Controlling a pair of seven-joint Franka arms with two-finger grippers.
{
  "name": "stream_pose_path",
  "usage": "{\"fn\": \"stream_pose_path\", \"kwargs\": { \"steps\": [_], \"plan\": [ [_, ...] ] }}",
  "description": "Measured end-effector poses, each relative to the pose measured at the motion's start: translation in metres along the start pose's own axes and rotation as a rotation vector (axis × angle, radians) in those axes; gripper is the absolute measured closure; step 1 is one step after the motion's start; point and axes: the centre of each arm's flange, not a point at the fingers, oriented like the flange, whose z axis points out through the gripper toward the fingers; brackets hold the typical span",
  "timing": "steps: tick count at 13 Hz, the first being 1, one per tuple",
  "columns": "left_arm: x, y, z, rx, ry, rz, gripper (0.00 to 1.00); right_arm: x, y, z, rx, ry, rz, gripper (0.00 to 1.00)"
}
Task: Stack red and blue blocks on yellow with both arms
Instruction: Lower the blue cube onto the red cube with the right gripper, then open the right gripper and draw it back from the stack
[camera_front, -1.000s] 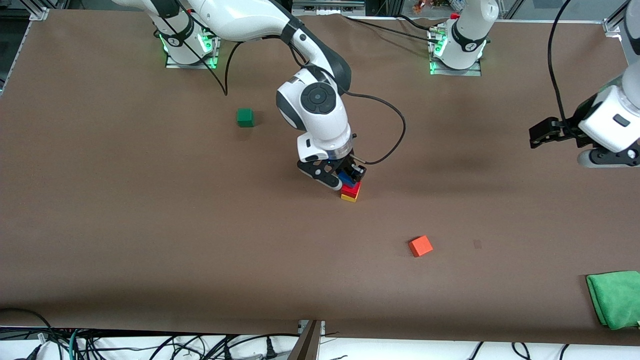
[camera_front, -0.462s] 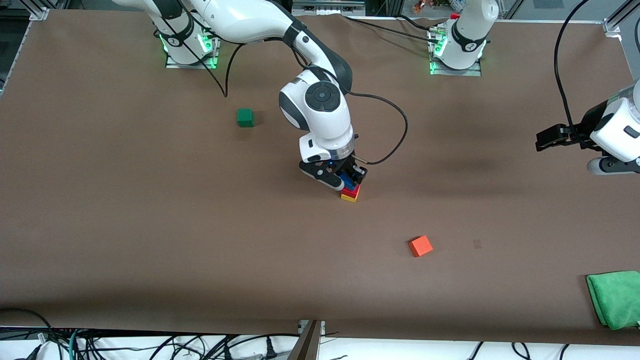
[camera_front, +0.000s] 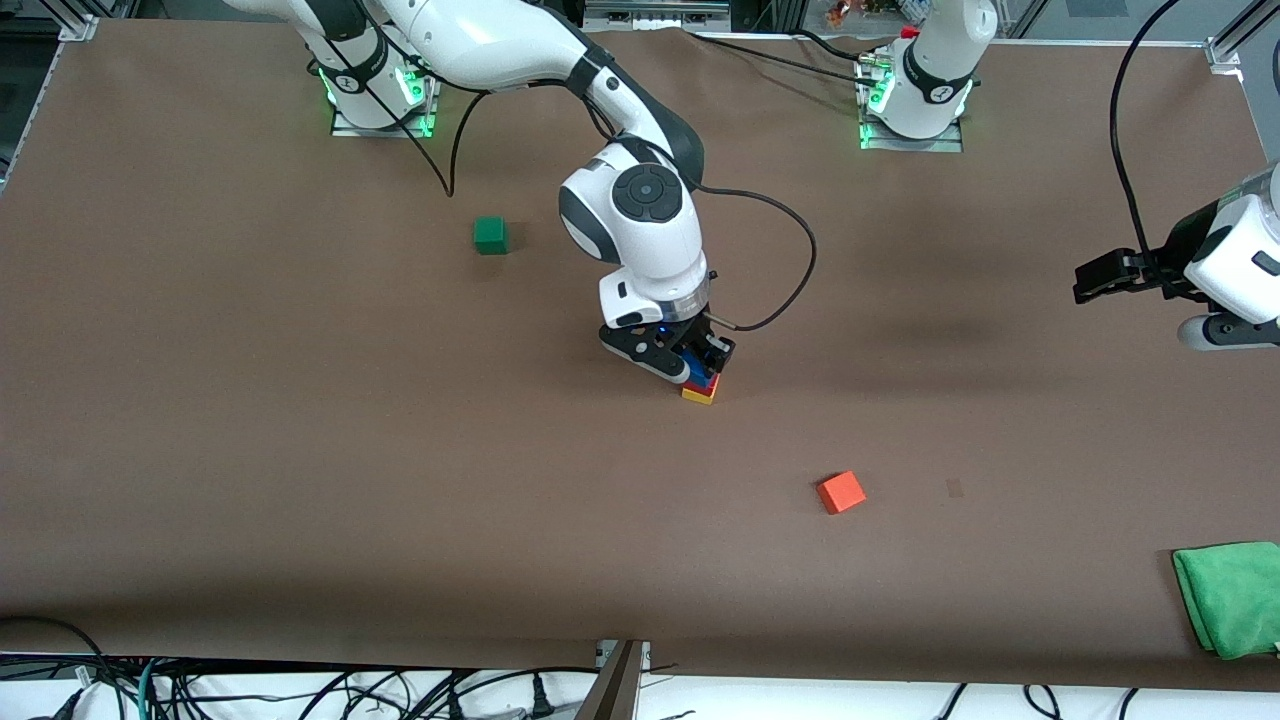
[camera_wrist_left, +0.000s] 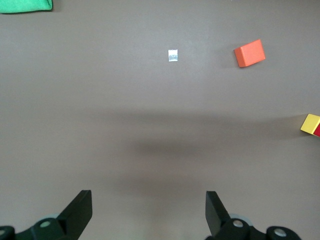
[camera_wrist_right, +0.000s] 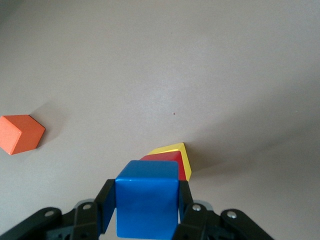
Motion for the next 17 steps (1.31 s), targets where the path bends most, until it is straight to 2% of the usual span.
{"fn": "stream_pose_path", "kwargs": {
  "steps": [5, 6, 9, 10, 12, 14, 16, 17],
  "plan": [
    [0.001, -0.008, 0.0, -0.004, -0.001, -0.013, 0.0, 0.0, 0.0, 0.002, 0.008, 0.003, -0.001, 0.45],
    [0.001, -0.009, 0.0, -0.004, -0.001, -0.015, 0.0, 0.0, 0.0, 0.002, 0.009, 0.004, -0.001, 0.39],
    [0.001, -0.009, 0.0, -0.005, -0.001, -0.015, 0.0, 0.005, -0.001, -0.001, 0.009, 0.009, 0.003, 0.07],
    [0.001, -0.009, 0.0, -0.005, -0.001, -0.015, 0.0, 0.006, 0.0, -0.001, -0.004, 0.007, 0.004, 0.0],
    [0.001, -0.009, 0.0, -0.005, 0.0, -0.016, 0.0, 0.017, 0.002, -0.012, -0.045, 0.006, 0.015, 0.0],
    [0.001, -0.009, 0.0, -0.005, 0.0, -0.016, 0.0, 0.052, 0.006, -0.052, -0.077, 0.01, -0.021, 0.0],
    [0.001, -0.009, 0.0, -0.005, 0.001, -0.016, 0.0, 0.112, 0.022, -0.116, -0.102, 0.012, -0.08, 0.0],
    [0.001, -0.009, 0.0, -0.006, 0.001, -0.016, 0.0, 0.148, 0.041, -0.147, -0.134, 0.001, -0.106, 0.0]
  ]
}}
